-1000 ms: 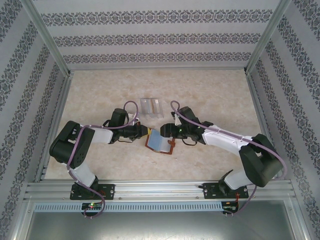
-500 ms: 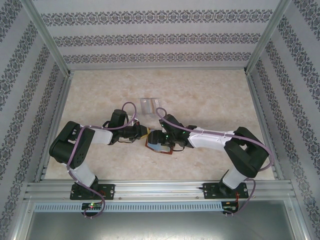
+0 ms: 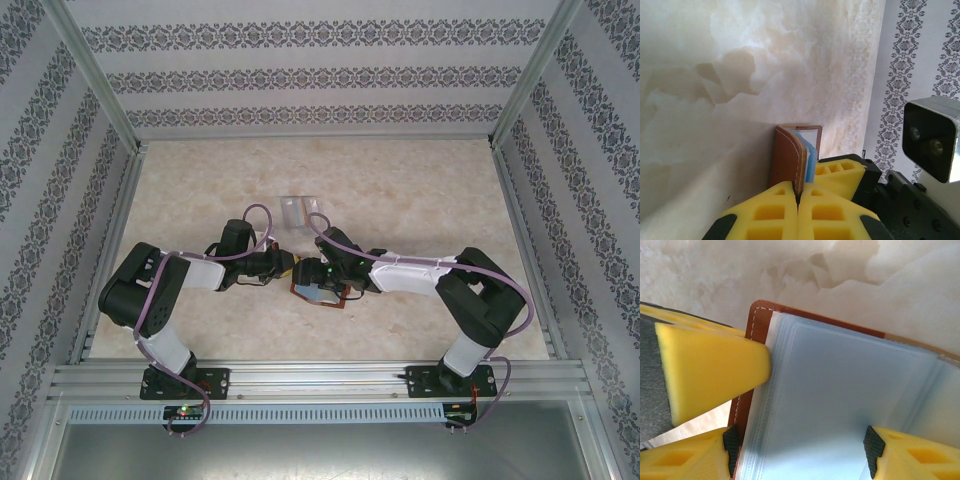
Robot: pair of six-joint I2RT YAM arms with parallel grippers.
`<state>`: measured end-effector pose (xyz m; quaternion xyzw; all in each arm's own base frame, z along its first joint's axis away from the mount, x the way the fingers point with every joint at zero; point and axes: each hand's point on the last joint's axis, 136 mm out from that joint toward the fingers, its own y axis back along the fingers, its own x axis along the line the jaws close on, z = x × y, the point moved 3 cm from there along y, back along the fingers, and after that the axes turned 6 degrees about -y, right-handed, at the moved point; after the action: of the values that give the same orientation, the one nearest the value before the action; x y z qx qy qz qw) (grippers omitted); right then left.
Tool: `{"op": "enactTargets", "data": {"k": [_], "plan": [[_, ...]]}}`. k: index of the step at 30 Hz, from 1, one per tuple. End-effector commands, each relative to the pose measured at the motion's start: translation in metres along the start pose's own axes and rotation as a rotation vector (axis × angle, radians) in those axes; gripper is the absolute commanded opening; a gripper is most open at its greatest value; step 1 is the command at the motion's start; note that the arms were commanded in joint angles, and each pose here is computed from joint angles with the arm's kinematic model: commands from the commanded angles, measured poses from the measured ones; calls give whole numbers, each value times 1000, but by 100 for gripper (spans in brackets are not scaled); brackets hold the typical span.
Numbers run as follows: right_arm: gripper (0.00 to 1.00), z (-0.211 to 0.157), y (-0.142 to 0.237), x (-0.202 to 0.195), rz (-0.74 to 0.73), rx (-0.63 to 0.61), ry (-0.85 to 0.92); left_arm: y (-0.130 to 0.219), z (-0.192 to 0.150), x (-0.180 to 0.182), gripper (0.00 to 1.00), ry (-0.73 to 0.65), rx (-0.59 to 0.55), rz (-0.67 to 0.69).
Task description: Put the credit cards into the card holder
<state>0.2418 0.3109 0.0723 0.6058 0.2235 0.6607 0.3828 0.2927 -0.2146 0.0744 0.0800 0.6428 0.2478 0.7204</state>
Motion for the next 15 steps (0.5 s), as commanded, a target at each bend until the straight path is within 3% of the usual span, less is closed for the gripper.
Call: {"op": "enactTargets", "data": {"k": [1,11,15], "plan": [[70,-3,3,2,12,-17,3,0,2,-2,0,-8,-7,-27],[71,-1,14,16,73,-26,62,-2,3,-1,0,-3,-1,-26],[65,-4,5,7,55,-12,37,-2,3,-2,0,-8,-3,-30]]}}
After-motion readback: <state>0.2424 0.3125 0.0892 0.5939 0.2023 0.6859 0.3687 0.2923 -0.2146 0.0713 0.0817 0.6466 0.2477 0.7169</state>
